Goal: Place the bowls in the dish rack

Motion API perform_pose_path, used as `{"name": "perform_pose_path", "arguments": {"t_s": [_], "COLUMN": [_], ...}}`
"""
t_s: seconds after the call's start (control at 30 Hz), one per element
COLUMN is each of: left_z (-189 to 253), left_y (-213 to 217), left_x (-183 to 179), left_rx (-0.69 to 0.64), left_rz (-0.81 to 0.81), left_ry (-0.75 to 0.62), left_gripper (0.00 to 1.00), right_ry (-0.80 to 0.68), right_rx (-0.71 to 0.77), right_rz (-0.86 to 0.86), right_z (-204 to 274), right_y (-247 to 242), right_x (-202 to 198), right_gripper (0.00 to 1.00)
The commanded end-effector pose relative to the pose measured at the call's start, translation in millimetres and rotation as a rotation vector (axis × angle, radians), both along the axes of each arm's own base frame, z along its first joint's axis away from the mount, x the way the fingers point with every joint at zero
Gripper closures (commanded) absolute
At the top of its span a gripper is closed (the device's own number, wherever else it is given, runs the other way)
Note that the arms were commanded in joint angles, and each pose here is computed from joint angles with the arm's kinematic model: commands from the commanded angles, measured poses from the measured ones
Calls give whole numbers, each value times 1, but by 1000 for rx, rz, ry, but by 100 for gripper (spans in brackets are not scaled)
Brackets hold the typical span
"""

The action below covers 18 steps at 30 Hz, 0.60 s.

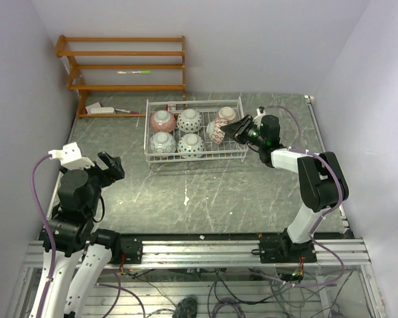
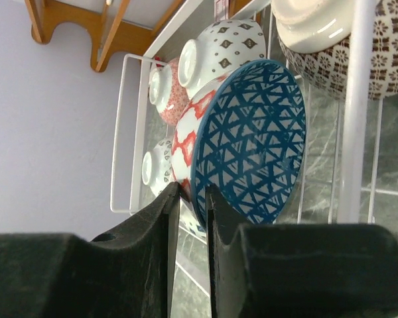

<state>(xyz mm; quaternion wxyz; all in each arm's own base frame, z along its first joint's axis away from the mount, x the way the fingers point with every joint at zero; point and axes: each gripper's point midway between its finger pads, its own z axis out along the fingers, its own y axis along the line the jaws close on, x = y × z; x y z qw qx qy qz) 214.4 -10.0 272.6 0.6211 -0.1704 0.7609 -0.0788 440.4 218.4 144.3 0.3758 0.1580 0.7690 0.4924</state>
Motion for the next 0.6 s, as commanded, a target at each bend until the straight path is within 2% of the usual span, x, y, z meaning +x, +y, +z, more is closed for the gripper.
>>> {"name": "perform_pose_path", "arguments": {"t_s": [0.0, 0.57], "left_z": [3, 5], "left_y": [3, 1], "left_x": [1, 0], "left_rx": [-4, -5], "left_rz": [14, 5], "left_ry": [-15, -21], "left_gripper": [2, 2], "right_ry": [163, 215], "right_rx": [-57, -92], "right_rz": [-59, -91], "right_z": [-48, -60], "right_y": [-21, -25], "right_x": [-21, -52], "right_gripper": [81, 81]}}
